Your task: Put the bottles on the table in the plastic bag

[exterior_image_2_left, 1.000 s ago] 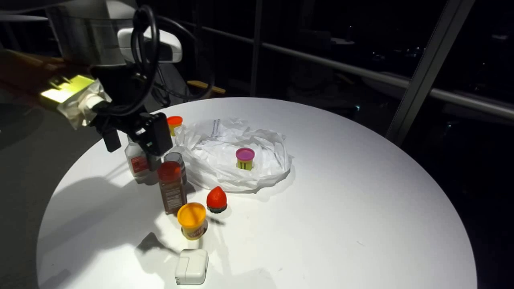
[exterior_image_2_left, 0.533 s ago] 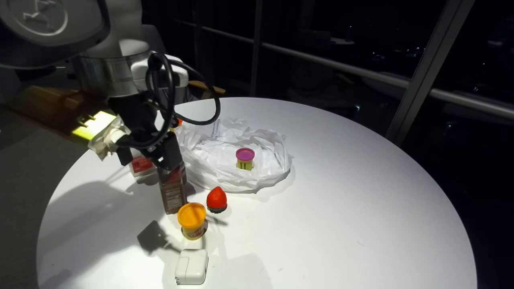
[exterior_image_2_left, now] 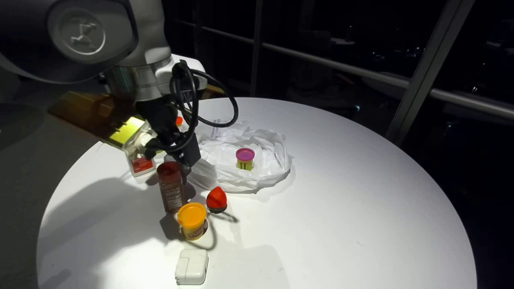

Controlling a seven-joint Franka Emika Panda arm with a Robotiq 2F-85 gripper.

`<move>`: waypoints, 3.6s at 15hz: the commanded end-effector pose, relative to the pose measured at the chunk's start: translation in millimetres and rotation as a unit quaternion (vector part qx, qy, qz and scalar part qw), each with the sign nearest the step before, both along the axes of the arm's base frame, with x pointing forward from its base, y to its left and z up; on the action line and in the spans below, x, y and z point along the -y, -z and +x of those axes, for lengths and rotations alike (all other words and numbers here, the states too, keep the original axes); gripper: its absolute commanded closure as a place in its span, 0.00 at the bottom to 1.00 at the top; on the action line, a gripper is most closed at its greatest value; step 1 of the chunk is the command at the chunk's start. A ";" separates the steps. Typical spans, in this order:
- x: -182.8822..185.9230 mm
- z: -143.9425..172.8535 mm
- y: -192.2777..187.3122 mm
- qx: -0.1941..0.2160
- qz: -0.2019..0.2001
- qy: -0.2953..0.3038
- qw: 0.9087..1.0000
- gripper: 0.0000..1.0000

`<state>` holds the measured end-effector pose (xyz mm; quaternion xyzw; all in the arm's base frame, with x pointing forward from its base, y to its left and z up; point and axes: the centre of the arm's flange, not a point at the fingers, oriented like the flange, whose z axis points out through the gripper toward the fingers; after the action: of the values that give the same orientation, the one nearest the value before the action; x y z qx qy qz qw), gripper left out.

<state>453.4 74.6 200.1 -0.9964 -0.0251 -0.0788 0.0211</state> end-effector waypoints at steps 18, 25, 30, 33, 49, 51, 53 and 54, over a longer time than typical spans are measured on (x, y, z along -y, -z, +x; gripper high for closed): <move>-42.3 60.3 -100.9 0.016 -0.076 0.081 0.994 0.76; -72.8 137.2 -101.3 0.080 -0.024 0.091 0.992 0.76; -56.0 192.2 -62.8 0.087 -0.037 0.120 0.988 0.76; -37.6 215.3 -38.7 0.081 -0.050 0.143 0.985 0.76; -18.0 183.1 -121.6 0.107 0.007 0.212 0.971 0.00; -12.3 158.1 -149.8 0.104 0.009 0.223 0.969 0.00; -8.6 129.5 -158.8 0.075 0.014 0.223 0.972 0.00; -5.9 116.5 -149.3 0.052 0.012 0.219 0.974 0.00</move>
<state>626.9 86.8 336.2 -0.9673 0.1853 -0.1731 0.0029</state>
